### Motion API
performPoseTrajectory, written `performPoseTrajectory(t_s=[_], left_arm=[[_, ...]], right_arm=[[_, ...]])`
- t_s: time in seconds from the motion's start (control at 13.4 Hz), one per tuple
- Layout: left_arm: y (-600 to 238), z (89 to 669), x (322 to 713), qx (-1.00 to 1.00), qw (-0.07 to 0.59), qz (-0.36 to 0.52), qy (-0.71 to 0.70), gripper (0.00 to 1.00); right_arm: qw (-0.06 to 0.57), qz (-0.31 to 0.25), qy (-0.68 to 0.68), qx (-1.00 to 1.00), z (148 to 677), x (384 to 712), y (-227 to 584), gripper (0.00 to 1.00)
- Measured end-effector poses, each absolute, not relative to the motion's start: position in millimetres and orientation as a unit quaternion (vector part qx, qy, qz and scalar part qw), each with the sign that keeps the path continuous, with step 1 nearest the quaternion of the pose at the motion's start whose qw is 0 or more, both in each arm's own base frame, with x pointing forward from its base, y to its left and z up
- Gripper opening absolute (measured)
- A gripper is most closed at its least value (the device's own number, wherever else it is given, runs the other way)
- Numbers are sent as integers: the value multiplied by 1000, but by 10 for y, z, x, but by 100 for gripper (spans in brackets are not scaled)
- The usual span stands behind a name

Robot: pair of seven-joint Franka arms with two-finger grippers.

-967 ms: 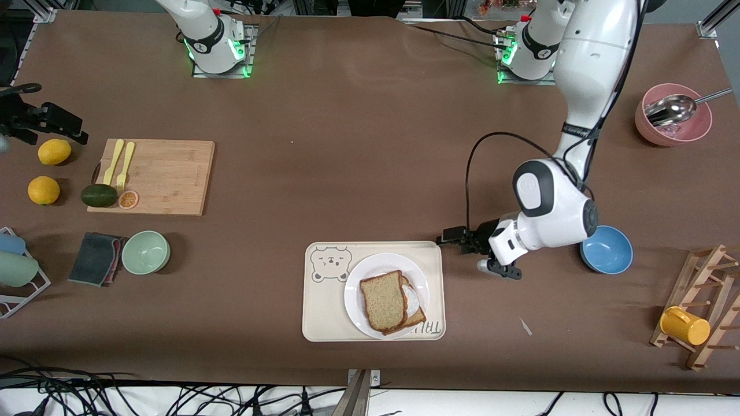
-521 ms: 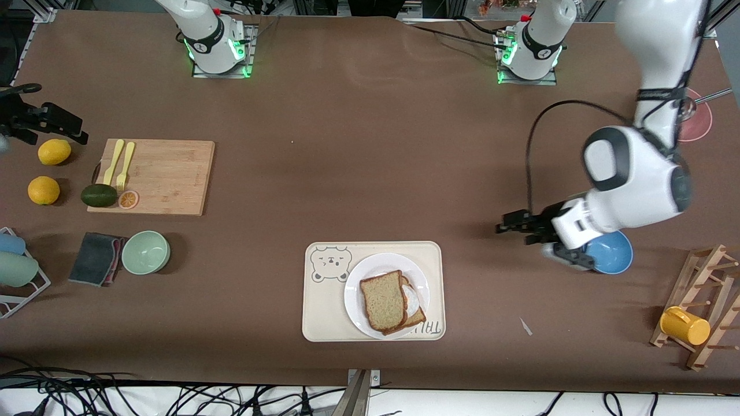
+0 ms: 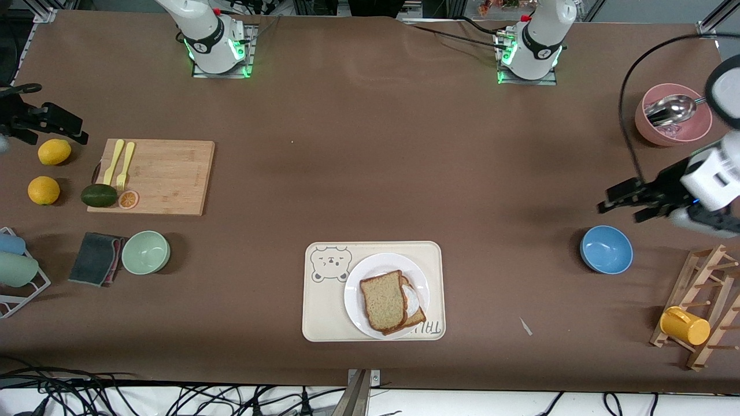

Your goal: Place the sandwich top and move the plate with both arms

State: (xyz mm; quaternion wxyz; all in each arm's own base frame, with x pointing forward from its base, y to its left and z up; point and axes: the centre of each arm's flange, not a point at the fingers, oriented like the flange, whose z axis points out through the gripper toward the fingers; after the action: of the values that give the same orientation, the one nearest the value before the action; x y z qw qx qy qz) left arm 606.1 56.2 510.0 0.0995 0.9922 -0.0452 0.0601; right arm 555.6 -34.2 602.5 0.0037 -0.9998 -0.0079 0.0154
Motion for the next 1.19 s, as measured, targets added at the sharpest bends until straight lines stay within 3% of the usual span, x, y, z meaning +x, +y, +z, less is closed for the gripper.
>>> performPoseTrajectory(t_s=[0.3,0.74,1.19], left_arm=[[498,5691,5786,995,37,76,-53,100],[434,6262,5511,998,45,43,-7,100],[506,6298,5496,998,46,36,34,100]], right_arm=[[4,15,-8,-1000,6025,5556,-343,100],[4,14,-6,-1000,6028,5559,-357,100],[4,13,-6,-1000,6029,5560,-360,100]])
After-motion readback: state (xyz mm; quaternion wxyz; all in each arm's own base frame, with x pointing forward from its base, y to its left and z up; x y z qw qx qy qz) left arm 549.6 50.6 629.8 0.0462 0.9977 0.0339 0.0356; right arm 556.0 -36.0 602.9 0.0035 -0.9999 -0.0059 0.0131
